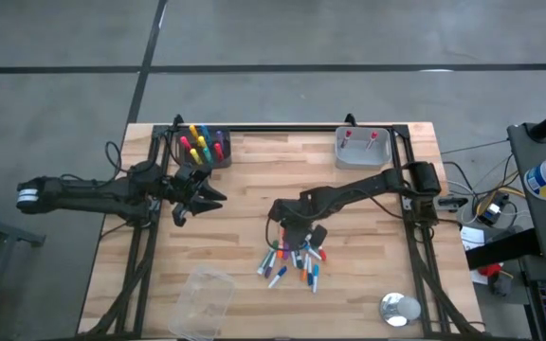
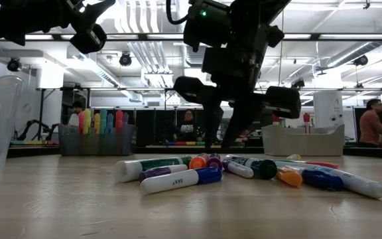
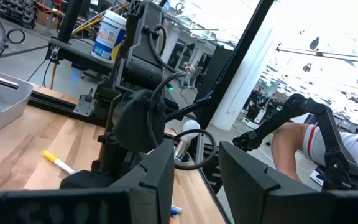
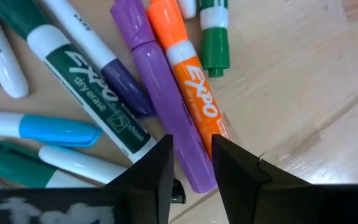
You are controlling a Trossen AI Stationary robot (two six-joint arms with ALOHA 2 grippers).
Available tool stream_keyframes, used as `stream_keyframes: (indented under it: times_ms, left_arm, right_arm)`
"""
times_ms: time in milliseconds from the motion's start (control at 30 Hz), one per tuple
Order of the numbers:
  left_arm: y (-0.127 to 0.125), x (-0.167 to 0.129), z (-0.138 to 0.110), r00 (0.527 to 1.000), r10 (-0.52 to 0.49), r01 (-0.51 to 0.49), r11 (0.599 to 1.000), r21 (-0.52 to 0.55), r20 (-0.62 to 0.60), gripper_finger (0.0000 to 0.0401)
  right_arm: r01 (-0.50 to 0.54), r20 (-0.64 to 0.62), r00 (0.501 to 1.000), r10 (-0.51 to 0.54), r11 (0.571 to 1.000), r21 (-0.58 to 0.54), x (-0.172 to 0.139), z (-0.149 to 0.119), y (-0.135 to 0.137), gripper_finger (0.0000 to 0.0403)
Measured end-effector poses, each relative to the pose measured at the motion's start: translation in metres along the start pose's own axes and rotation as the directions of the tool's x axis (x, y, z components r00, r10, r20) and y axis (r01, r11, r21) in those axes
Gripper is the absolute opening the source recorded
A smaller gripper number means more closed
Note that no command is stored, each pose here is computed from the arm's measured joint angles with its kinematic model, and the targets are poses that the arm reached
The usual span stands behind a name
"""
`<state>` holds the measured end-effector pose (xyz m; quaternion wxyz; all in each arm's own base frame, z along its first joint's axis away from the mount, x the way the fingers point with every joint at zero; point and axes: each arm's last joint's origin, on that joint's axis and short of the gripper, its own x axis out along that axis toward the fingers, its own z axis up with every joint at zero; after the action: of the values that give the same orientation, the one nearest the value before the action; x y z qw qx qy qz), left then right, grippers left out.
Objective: Pick & Place Markers
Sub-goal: Put the violet highlighter pen into the black bin
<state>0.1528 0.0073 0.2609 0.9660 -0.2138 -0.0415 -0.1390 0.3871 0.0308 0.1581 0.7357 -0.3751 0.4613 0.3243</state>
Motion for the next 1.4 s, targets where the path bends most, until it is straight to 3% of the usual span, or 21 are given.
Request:
stream_keyframes:
  times_ms: [567, 1400]
  left_arm:
    - [0.0, 0.0, 0.0, 1.0, 0.001, -0.001, 1.0, 0.0, -0.001, 0.0119]
    - [0.0, 0.0, -0.001, 1.0, 0.001, -0.001, 1.0, -0.006, -0.001, 0.0119]
  right_arm:
    - [-0.009, -0.041, 0.999, 0.007, 0.998, -0.056, 0.01, -0.003, 0.001, 0.0084]
    - [-0.067, -0.037, 0.997, 0.069, 0.995, 0.071, 0.015, -0.005, 0.004, 0.0082]
